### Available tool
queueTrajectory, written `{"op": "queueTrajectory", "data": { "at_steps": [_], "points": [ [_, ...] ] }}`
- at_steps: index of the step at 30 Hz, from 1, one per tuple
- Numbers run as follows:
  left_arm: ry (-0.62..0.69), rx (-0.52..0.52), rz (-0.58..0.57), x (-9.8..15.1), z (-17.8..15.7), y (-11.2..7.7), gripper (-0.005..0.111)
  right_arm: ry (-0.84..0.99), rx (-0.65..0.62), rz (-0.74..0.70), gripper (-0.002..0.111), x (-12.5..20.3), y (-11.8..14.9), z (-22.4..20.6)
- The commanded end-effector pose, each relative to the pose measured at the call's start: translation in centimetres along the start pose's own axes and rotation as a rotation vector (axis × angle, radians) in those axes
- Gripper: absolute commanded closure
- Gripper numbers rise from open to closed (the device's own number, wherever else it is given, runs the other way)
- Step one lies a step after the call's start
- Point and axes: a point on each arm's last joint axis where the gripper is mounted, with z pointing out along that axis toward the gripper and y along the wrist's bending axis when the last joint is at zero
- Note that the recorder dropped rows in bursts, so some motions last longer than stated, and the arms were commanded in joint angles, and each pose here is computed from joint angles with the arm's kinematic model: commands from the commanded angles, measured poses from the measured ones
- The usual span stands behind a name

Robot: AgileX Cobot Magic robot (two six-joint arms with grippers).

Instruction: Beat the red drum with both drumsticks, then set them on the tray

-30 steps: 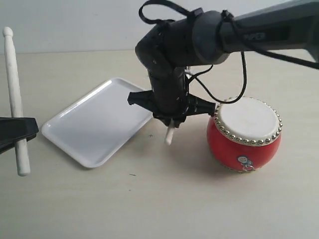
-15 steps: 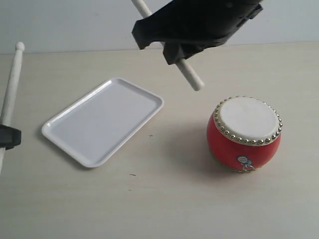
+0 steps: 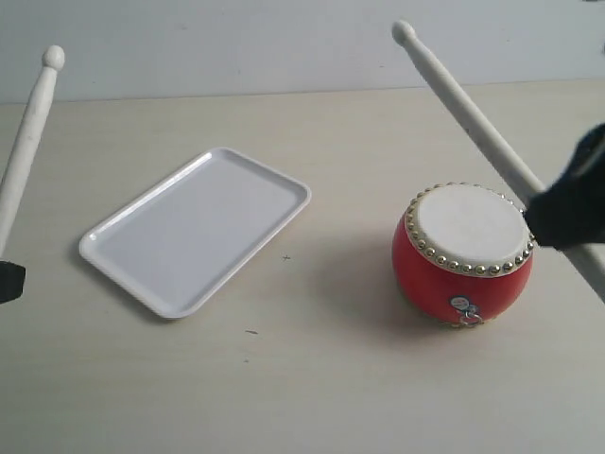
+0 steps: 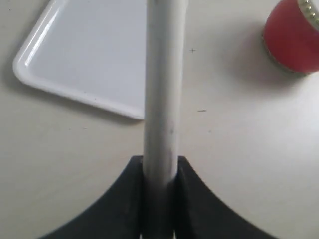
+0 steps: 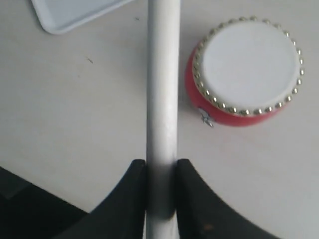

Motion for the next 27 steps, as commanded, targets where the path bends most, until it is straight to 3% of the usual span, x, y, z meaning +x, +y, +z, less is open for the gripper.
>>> {"op": "queueTrajectory", "data": {
  "at_steps": [1, 9, 14, 18, 22, 27],
  "points": [
    [0.019, -0.032, 0.036, -0.3, -0.3, -0.1, 0.107, 0.068, 0.113, 0.005, 0.108, 1.7, -1.5, 1.5],
    [0.132, 0.009, 0.058, -3.6, -0.5, -0.6, 0.107, 0.187, 0.081, -0.044, 0.108, 3.8, -2.8, 3.6],
    [0.150, -0.019, 0.195, -4.4, -0.5, -1.0, 0.107, 0.172, 0.163, -0.099, 0.108, 3.6, -4.3, 3.3],
    [0.247, 0.032, 0.243, -4.9, 1.1, -2.0, 0.107, 0.179, 0.158, -0.091, 0.108, 3.6, -5.1, 3.3],
    [0.362, 0.087, 0.287, -5.1, 3.2, -3.1, 0.107, 0.180, 0.068, -0.068, 0.108, 3.6, -4.4, 3.3],
    [0.316, 0.101, 0.308, -5.5, 4.3, -3.9, 0.107, 0.208, 0.038, -0.027, 0.108, 3.4, -4.2, 4.0]
  ]
}}
